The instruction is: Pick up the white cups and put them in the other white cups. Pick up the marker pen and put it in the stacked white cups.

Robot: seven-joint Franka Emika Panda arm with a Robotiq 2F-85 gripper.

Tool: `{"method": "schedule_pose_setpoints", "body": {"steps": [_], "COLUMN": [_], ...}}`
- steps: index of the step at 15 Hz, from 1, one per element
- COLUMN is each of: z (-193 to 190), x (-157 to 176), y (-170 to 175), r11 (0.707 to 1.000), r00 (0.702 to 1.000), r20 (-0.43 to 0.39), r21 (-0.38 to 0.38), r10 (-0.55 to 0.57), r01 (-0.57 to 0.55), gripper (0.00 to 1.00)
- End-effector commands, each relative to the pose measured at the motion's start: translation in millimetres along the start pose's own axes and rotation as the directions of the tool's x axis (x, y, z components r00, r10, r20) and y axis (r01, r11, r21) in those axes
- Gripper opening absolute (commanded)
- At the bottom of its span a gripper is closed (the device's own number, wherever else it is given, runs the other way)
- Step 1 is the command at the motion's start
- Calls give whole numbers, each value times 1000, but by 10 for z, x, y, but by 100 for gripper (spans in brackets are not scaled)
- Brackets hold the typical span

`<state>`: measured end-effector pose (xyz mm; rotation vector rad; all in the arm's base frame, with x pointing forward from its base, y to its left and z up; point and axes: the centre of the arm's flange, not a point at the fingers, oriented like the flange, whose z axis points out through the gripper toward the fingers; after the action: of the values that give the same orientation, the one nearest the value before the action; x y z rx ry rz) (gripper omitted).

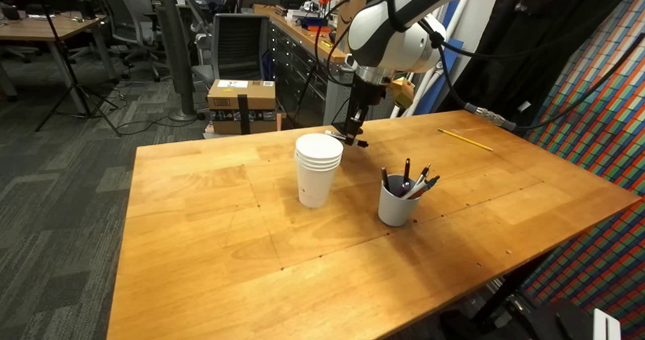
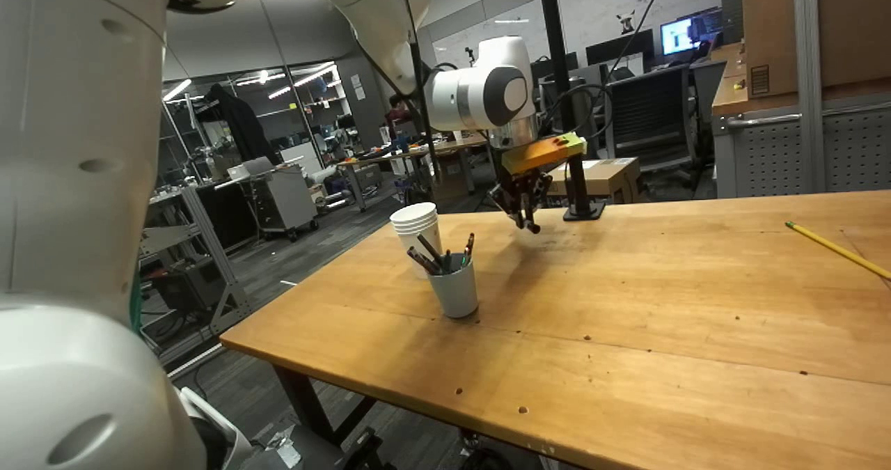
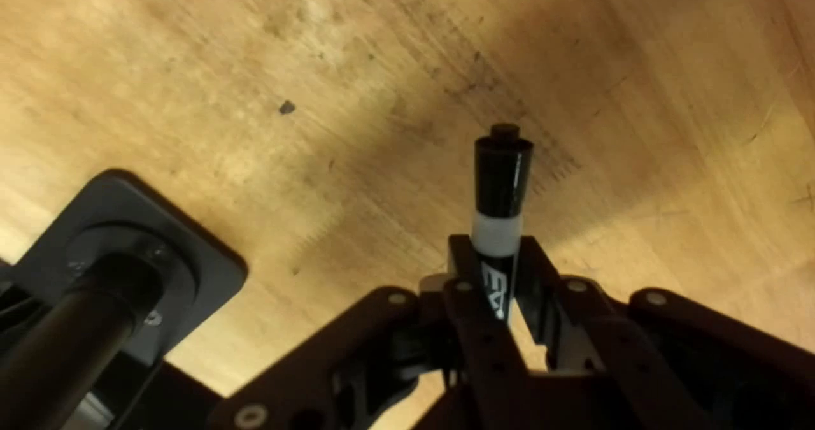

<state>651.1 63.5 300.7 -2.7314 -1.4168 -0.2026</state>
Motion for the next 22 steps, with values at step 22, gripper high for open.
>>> {"method": "schedule_pose_setpoints", "body": {"steps": [22], "z": [-1700], "x": [7], "y": [-786], "r11": [825], "r00": [703], "r20": [-451], "r21": [165], "r10": [551], "r01": [-541], "gripper": [8]}}
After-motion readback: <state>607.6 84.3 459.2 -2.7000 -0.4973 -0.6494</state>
